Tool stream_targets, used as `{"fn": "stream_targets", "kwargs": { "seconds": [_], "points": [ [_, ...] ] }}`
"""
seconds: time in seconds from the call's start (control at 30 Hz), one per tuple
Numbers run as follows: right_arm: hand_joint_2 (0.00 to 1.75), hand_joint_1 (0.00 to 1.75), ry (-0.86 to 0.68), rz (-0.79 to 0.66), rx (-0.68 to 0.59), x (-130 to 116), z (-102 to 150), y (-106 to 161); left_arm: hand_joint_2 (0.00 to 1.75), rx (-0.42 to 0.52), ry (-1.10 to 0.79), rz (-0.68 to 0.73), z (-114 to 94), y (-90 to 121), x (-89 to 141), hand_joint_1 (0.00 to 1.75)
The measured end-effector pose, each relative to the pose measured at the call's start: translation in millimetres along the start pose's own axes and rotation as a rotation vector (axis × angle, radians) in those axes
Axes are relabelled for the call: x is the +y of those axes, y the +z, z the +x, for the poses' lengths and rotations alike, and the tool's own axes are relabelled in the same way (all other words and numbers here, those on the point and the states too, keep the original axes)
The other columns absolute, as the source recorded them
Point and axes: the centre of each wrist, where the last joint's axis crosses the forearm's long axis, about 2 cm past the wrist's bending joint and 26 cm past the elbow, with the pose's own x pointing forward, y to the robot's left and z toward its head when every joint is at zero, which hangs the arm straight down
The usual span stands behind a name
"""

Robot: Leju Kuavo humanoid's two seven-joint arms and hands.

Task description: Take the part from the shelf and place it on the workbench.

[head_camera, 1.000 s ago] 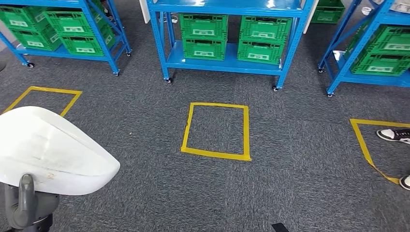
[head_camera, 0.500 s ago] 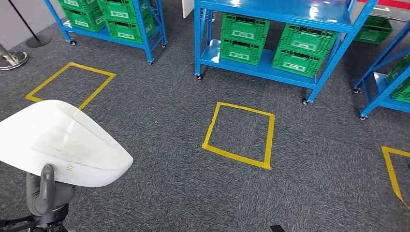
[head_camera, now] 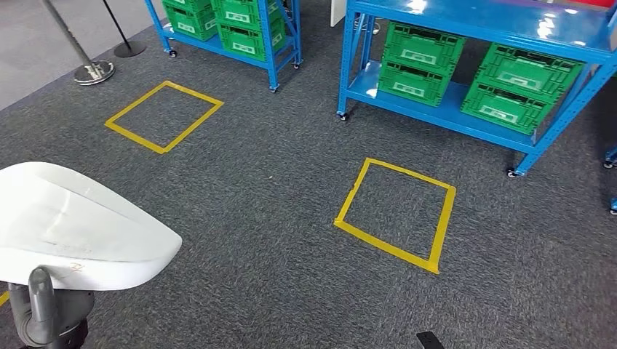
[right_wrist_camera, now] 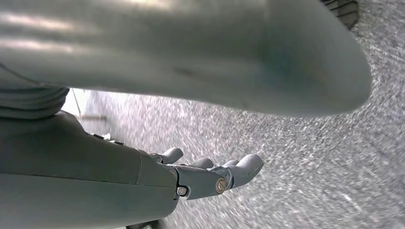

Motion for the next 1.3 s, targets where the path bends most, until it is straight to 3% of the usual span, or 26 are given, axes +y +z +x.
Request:
{"fn": "stream_targets", "kwargs": {
  "seconds": [0.2, 0.4, 0.77, 1.03, 1.3],
  "points": [
    [0.0, 0.0, 0.024, -0.003, 0.004, -1.8, -0.1, 0.1, 1.75, -0.032, -0.021, 0.019, 5.1, 3.8, 3.4, 1.75],
    [0.0, 0.0, 0.011, -0.014, 0.036, -4.8, 3.6, 0.0, 1.75, -0.002, -0.046, 0.019, 10.9, 10.3, 2.4, 1.75],
    [0.0, 0.0, -0.03, -0.009, 0.028, 3.9, -1.7, -0.1, 1.75, 0.037, -0.044, -0.01, 9.8, -3.6, 5.5, 1.75],
    [0.0, 0.0, -0.019, 0.025, 0.097, 23.9, -5.6, -0.3, 1.75, 0.113, -0.089, -0.009, 20.5, -11.3, 15.8, 1.75],
    [0.0, 0.0, 0.001, 0.037, 0.126, 30.2, -8.1, -0.1, 1.75, 0.19, -0.143, 0.012, 32.9, -2.9, 15.5, 1.75]
  ]
}}
